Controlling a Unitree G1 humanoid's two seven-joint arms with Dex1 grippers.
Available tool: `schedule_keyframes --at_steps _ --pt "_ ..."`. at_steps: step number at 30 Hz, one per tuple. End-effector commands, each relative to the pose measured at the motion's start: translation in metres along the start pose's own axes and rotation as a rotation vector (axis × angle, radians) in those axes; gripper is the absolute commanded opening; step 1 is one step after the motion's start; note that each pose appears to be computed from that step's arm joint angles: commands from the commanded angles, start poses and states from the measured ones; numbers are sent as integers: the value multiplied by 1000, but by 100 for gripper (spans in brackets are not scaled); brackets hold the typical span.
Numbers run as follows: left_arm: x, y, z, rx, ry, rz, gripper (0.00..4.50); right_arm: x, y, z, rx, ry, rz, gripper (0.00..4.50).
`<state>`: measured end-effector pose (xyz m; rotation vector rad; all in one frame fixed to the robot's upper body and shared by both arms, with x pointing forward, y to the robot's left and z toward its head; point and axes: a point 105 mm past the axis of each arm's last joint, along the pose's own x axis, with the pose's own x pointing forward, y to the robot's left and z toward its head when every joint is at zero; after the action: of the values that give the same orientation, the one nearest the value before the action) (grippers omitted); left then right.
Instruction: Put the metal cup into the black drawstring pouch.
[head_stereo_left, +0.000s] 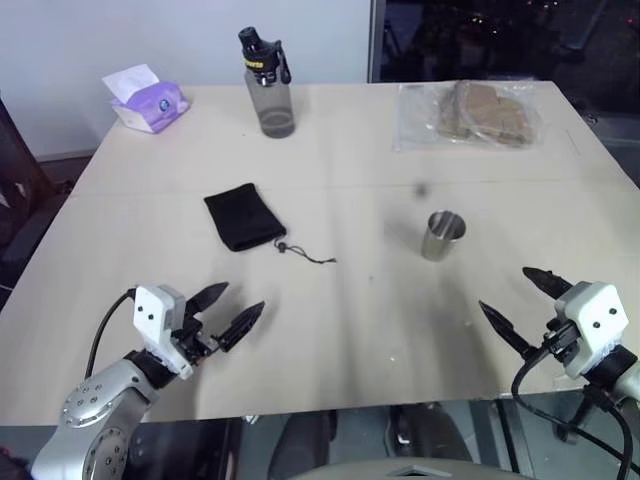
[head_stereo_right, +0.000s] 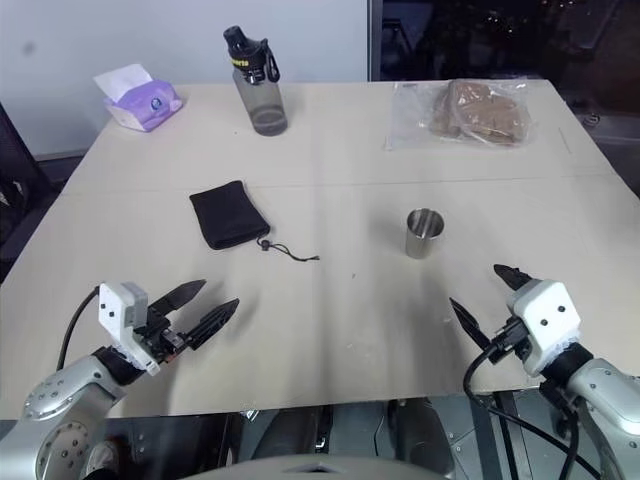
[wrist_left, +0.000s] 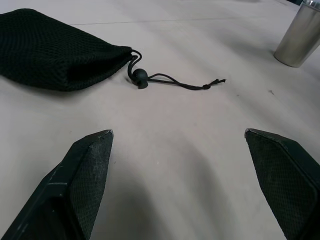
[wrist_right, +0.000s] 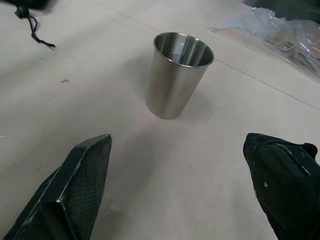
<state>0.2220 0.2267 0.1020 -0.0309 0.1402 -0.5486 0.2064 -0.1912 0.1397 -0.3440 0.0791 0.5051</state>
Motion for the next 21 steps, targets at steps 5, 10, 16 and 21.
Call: schedule_keyframes --at_steps 5,10,16,21 --pt "46 31 60 357 50 251 437 11 59 57 -83 -212 379 438" --pt "63 42 77 681 167 363 437 15 69 66 -106 -238 451 438" --pt "79 46 73 921 272 362 437 20 68 69 -114 -248 429 438" --pt "88 47 70 1025 298 369 437 20 67 69 -114 -245 400 438"
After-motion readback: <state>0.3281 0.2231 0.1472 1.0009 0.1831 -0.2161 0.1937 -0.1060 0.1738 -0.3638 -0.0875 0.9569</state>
